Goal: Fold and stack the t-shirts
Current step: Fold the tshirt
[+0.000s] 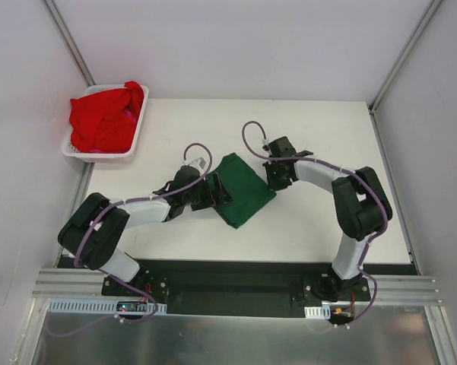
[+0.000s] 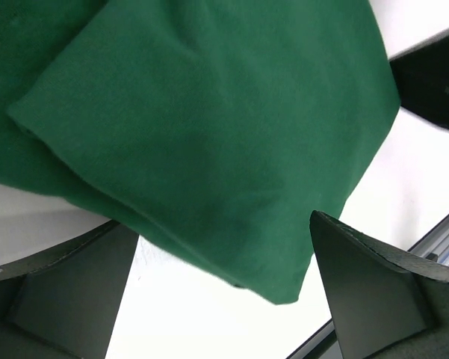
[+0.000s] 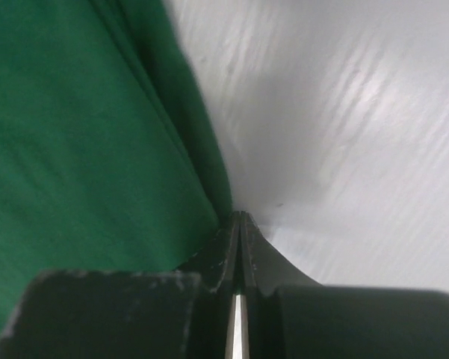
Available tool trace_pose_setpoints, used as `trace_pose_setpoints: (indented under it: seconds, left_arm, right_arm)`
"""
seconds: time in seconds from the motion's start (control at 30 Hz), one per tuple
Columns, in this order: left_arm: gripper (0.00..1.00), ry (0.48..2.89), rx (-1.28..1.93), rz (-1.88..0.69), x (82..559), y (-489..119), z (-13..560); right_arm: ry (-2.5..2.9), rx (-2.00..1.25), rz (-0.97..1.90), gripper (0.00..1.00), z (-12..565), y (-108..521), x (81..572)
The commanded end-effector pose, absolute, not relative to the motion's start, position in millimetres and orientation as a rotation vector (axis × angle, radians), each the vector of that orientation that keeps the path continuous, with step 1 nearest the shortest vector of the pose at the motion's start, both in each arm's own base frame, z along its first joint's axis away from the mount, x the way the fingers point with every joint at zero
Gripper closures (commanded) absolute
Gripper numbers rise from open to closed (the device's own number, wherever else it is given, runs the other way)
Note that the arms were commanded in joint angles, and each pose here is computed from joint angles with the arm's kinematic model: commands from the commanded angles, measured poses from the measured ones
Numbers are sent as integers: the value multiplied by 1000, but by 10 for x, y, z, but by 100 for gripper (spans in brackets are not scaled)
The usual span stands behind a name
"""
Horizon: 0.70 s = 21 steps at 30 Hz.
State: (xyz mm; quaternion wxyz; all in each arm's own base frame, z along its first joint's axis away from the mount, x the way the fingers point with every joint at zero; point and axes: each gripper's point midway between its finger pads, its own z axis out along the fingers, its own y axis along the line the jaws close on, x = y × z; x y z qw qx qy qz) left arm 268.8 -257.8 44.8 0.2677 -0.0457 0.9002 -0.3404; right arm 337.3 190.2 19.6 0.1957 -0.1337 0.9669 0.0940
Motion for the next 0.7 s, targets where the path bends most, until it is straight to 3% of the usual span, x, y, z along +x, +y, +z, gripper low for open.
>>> trace_pose_setpoints:
  seconds: [0.0, 0.43, 0.6, 0.67]
  left_arm:
    - [1, 2486, -74, -870, 2657, -2584, 314]
    - [1, 2456, 86, -850, 3032, -2833, 480]
    - [1, 2474, 91, -860, 3016, -2854, 436]
    - [1, 2477, 90, -859, 2986, -2833, 424]
  right_arm:
    - [2730, -388, 289, 99, 309, 1986, 3105]
    - [2756, -440, 326, 99, 304, 2208, 2557]
    - [2734, -392, 144, 98, 293, 1997, 2600]
    - [2723, -367, 76, 92, 342, 1896, 2662]
